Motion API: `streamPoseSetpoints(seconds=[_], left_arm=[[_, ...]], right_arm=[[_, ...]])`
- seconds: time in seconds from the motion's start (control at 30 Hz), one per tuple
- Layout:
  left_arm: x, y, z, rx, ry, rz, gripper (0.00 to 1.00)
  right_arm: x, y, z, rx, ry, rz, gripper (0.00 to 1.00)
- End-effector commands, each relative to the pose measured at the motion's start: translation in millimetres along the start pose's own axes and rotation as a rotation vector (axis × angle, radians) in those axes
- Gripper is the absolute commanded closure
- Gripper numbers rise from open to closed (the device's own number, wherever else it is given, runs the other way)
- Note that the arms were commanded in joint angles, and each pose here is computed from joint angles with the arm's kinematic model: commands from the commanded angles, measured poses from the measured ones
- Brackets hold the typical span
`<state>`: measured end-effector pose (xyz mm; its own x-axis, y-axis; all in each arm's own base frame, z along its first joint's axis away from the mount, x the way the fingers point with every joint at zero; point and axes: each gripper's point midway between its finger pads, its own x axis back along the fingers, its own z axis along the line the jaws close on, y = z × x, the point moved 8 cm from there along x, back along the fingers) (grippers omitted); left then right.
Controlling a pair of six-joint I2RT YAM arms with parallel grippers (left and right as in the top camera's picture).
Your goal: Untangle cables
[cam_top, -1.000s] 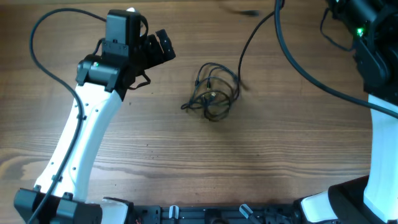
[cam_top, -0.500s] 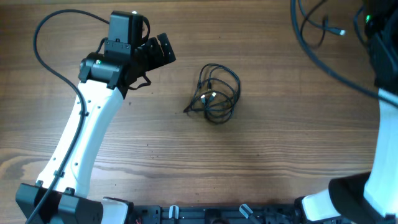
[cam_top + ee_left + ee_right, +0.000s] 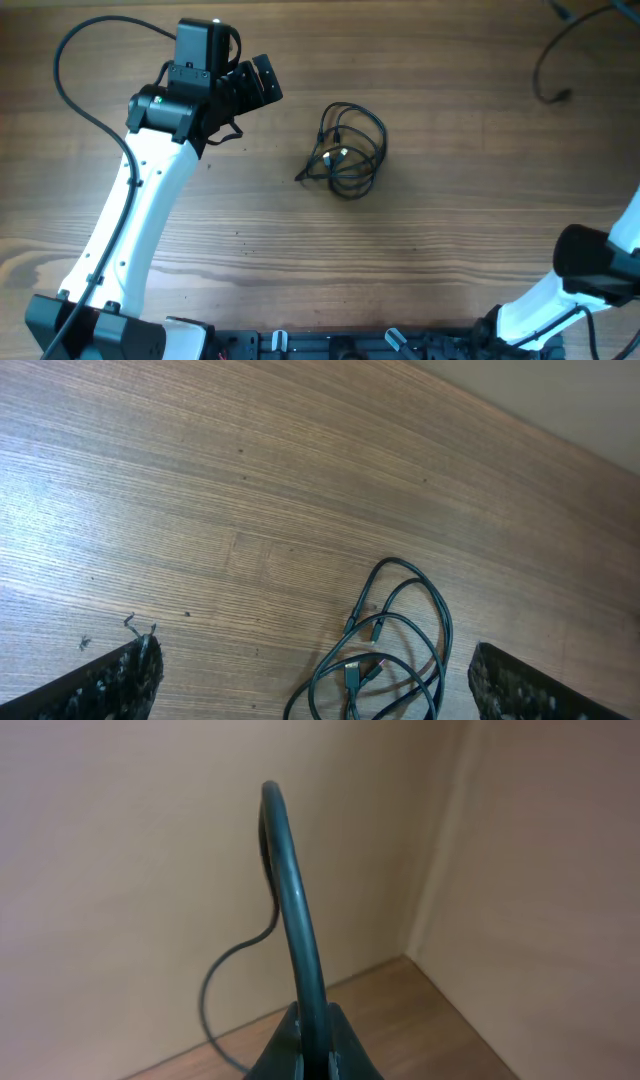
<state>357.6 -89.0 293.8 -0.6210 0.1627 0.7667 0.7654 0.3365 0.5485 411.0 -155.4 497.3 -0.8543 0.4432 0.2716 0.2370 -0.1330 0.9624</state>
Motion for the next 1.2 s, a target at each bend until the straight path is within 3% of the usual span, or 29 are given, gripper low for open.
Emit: streamPoseSetpoints(seconds=[0.0, 0.2, 0.37, 0.63, 0.7, 0.73, 0.77, 0.83, 0.9, 1.0, 1.17], left_arm=[[-3, 2, 1, -0.016, 0.009, -0.001, 0.0], [-3, 2, 1, -0.016, 0.009, -0.001, 0.0], [-3, 2, 1, -0.016, 0.009, -0.001, 0.0], [-3, 2, 1, -0.016, 0.009, -0.001, 0.0], [-3, 2, 1, -0.016, 0.009, -0.001, 0.0], [-3, 2, 1, -0.016, 0.009, -0.001, 0.0], [-3, 2, 1, -0.016, 0.009, 0.0, 0.0], [-3, 2, 1, -0.016, 0.009, 0.0, 0.0], [-3, 2, 1, -0.016, 0.008, 0.0, 0.0], [-3, 1, 1, -0.016, 0.005, 0.002, 0.0], [-3, 1, -1, -0.016, -0.014, 0.012, 0.0]], right_arm=[[-23, -11, -20, -0.082, 0.044, 0.044, 0.96], [-74, -67, -21, -0.099, 0.103, 0.232, 0.96], [-126, -141, -28, -0.264, 0.032, 0.47, 0.96], [-197, -266, -33, -0.356, -0.015, 0.766, 0.94], [-204, -290, -34, -0.379, -0.036, 0.826, 0.83], [-205, -299, -34, -0.386, -0.044, 0.85, 0.73], [-206, -310, -36, -0.403, -0.061, 0.889, 0.5], [-202, -311, -38, -0.409, -0.061, 0.913, 0.2], [-195, -301, -43, -0.426, -0.054, 0.912, 0.11], [-180, -269, -52, -0.476, 0.0, 0.874, 0.09], [-120, -170, -58, -0.456, 0.169, 0.679, 0.0]])
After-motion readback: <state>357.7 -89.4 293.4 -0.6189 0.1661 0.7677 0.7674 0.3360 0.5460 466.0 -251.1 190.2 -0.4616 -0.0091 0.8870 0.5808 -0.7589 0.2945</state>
